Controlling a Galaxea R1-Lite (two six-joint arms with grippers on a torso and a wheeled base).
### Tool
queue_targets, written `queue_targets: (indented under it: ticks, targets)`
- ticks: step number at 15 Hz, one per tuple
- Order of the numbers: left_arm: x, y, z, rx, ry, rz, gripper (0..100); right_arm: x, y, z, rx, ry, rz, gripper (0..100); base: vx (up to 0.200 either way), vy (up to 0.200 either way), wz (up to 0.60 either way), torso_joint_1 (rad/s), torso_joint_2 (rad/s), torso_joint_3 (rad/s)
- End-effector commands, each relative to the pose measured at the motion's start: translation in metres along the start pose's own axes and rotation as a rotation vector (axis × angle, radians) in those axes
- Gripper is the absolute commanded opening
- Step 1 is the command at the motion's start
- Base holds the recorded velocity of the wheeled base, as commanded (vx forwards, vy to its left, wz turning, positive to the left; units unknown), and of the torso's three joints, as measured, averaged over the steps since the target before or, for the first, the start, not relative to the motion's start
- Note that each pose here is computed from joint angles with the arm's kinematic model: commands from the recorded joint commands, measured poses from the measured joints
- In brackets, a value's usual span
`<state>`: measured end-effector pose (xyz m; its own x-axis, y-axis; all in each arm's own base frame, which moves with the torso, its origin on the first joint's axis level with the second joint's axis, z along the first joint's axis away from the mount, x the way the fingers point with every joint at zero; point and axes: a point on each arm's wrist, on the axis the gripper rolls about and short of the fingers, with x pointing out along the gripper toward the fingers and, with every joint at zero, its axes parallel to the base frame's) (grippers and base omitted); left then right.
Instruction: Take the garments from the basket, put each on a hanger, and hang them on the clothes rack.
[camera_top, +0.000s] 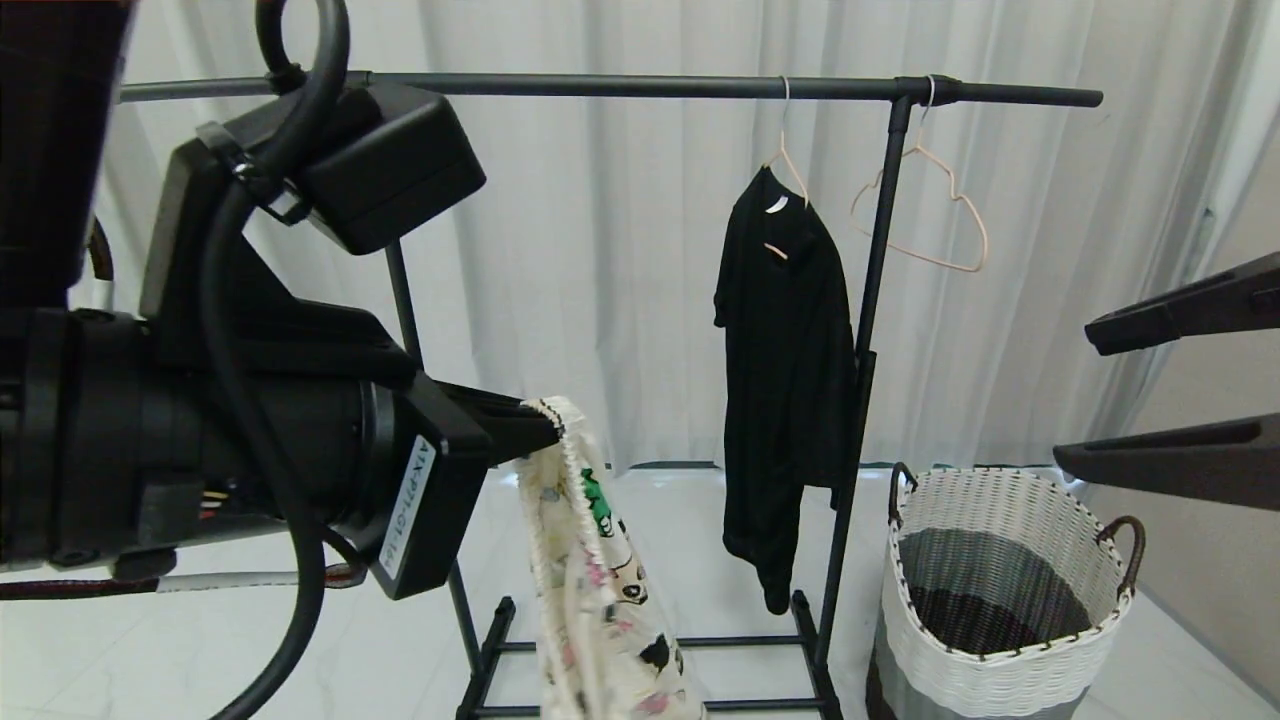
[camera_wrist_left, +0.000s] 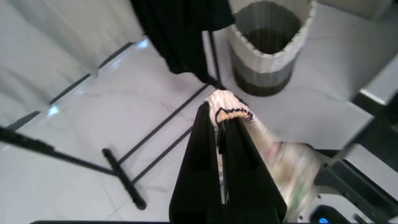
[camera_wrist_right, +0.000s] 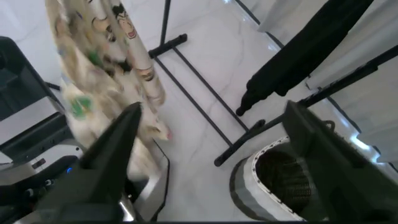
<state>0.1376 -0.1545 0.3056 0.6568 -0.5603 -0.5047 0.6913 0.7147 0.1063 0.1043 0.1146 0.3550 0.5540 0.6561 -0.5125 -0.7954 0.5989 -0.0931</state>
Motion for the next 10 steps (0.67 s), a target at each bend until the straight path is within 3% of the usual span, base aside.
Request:
queue_targets:
  ticks: [1,3,5,6,7,8,9,10]
  targets:
    - [0.008,0.0,-0.001,0.001,0.023,0.028,0,-0.007,0.0,-0.005,0.001,-0.006,-0.005,100,0.0,0.0,0.0,0.0,0.0,0.0]
    - [0.007,0.003,-0.007,0.007,0.045,0.104,0,-0.012,-0.015,-0.022,0.059,0.048,-0.182,100,0.0,0.0,0.0,0.0,0.0,0.0]
    - [-0.011,0.017,-0.026,0.022,0.06,0.18,0,-0.019,-0.035,-0.049,0.137,0.225,-0.557,100,0.0,0.0,0.0,0.0,0.0,0.0]
    - [-0.015,0.024,-0.034,0.027,0.076,0.22,0,-0.022,-0.04,-0.055,0.166,0.268,-0.632,100,0.0,0.0,0.0,0.0,0.0,0.0]
    - [-0.024,0.044,-0.052,0.032,0.127,0.335,0,-0.032,-0.046,-0.068,0.233,0.301,-0.715,100,0.0,0.0,0.0,0.0,0.0,0.0]
    - [-0.027,0.05,-0.058,0.024,0.144,0.376,0,-0.034,-0.046,-0.072,0.244,0.31,-0.731,100,0.0,0.0,0.0,0.0,0.0,0.0]
    - [-0.04,0.064,-0.074,-0.031,0.17,0.476,0,-0.035,-0.048,-0.082,0.274,0.32,-0.78,100,0.0,0.0,0.0,0.0,0.0,0.0]
    - [-0.046,0.068,-0.084,-0.068,0.188,0.52,0,-0.031,-0.05,-0.089,0.297,0.294,-0.807,100,0.0,0.0,0.0,0.0,0.0,0.0]
